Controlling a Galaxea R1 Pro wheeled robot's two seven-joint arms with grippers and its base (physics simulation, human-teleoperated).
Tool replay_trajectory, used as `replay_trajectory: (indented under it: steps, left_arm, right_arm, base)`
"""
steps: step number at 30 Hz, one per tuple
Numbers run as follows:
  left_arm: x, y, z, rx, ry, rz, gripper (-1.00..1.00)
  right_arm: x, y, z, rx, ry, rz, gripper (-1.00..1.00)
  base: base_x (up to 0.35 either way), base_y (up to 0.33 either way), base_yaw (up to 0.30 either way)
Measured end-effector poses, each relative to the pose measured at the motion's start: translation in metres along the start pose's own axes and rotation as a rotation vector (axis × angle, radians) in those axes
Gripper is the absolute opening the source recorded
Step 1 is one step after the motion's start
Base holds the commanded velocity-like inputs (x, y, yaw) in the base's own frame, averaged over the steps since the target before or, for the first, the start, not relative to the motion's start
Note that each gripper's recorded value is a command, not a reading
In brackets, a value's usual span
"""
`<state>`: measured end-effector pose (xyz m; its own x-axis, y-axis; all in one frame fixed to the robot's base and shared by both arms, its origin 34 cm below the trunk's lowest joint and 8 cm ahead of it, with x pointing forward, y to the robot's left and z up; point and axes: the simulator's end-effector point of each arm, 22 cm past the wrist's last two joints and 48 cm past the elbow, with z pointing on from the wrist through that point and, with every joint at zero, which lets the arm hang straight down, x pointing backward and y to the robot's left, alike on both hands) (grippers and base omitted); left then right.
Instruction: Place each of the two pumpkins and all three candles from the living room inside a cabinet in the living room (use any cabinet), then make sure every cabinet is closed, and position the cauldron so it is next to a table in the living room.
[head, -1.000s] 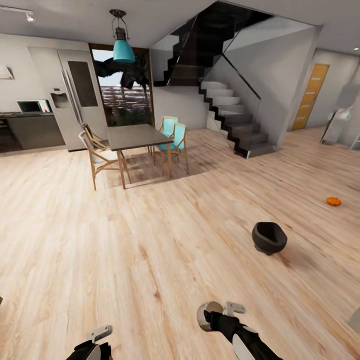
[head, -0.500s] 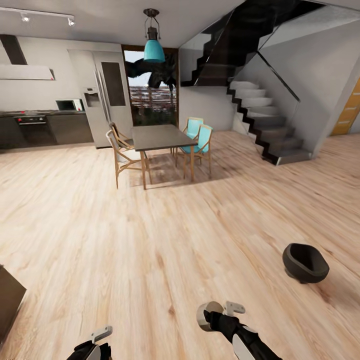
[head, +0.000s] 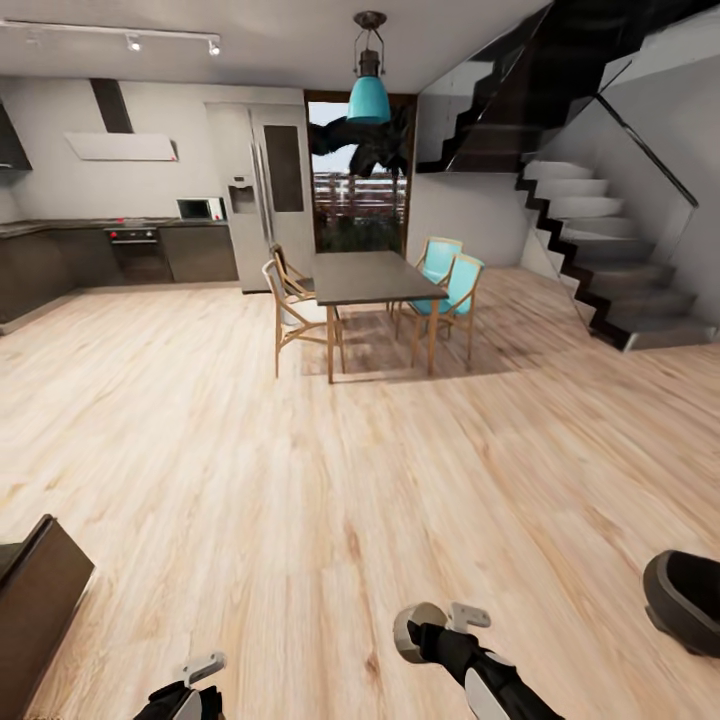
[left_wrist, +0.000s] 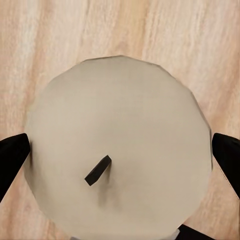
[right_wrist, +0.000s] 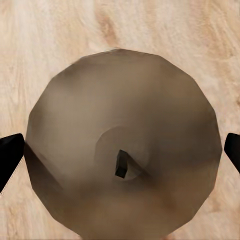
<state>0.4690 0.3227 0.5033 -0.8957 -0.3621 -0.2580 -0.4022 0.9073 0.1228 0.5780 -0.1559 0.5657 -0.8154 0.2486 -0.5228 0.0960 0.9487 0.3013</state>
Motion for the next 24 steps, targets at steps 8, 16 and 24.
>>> replay_trajectory:
  steps: [8,16,24]
  left_arm:
    - [0.0,0.0,0.0,0.0,0.0,0.001,-1.0]
    - [0.0,0.0,0.0,0.0,0.0,0.001,-1.0]
    - [0.0,0.0,0.0,0.0,0.0,0.001,-1.0]
  right_arm:
    - [0.0,0.001,0.0,-0.002,0.0,0.0,-1.0]
    - [0.003,0.01,0.001,-0.014,0.005,-0.011,-1.0]
    - [0.006,0.016,0.001,-0.023,0.007,-0.032,-1.0]
  base:
    - [0.295,0.0,0.29]
    - [0.285,0.0,0.29]
    - [0.263,0.0,0.29]
